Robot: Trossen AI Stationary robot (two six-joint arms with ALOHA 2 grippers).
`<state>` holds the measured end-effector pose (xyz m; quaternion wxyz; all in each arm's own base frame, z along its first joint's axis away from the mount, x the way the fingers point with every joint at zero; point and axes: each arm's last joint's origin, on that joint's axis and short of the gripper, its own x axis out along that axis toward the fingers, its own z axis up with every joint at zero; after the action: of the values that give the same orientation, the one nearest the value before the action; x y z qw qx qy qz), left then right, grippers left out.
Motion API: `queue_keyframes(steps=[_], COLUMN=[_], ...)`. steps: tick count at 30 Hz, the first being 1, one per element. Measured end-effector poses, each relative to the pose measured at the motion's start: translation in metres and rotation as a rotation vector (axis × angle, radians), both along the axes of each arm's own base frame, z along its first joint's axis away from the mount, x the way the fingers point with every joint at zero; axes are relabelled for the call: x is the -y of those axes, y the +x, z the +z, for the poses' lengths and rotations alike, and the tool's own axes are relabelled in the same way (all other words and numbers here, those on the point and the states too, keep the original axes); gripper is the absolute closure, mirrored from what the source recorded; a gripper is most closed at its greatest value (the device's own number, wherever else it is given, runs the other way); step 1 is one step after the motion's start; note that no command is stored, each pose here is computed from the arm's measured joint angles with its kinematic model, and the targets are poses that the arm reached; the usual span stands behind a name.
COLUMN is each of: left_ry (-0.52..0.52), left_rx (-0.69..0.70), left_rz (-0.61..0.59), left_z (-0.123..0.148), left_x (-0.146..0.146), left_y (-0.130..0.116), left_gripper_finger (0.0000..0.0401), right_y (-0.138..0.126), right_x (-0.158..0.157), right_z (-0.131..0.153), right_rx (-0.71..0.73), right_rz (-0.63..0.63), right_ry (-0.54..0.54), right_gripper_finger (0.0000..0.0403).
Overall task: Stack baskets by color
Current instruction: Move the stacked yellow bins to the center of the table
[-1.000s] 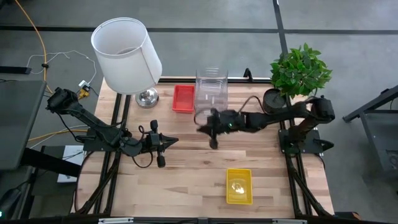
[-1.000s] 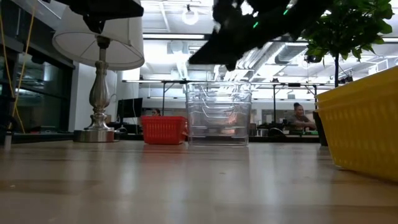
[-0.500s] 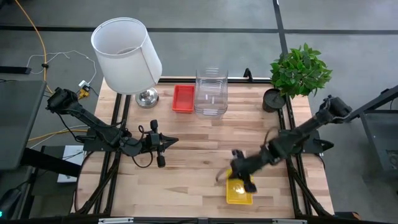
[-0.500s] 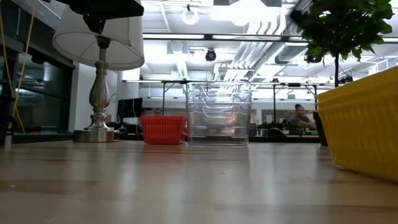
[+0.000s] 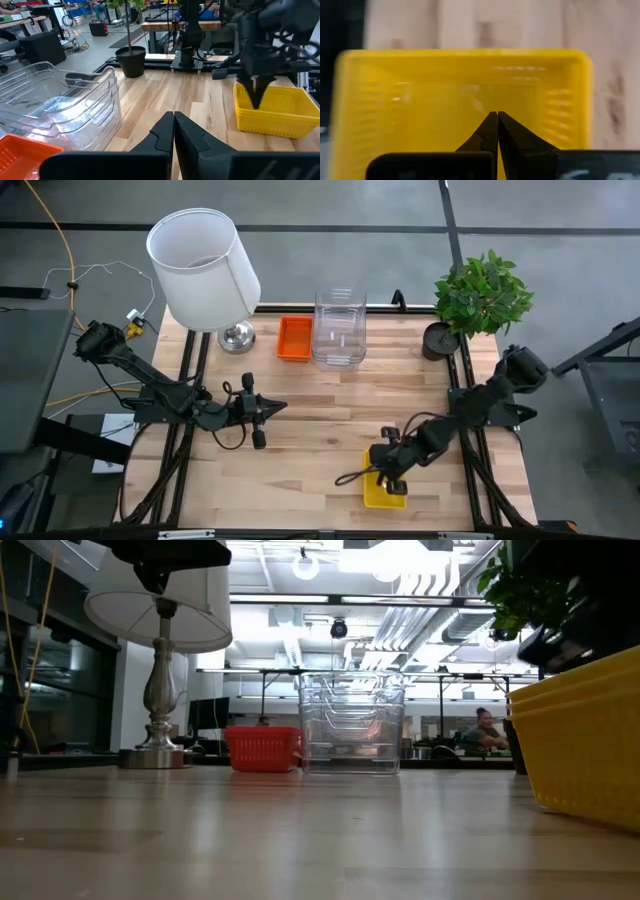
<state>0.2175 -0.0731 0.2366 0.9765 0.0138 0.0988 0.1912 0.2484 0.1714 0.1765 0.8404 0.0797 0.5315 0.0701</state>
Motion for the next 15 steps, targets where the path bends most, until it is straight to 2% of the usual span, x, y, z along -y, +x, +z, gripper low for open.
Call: queue_keyframes(steps=[7, 15], left_ry=[0.000, -0.001], left_rx=[0.000, 0.000], left_rz=[-0.001, -0.002], left_z=[0.000, 0.000], left_x=[0.000, 0.000], left_y=[0.000, 0.000], left_gripper_finger=[0.0401, 0.0401], right_y=[0.002, 0.005], right_x=[0.028, 0.062], right_z=[-0.006, -0.009], right_rx=[-0.094, -0.159], right_rz=[-0.098, -0.120], right_ry=[-0.139, -0.346], right_gripper_finger=[0.0403, 0.0403])
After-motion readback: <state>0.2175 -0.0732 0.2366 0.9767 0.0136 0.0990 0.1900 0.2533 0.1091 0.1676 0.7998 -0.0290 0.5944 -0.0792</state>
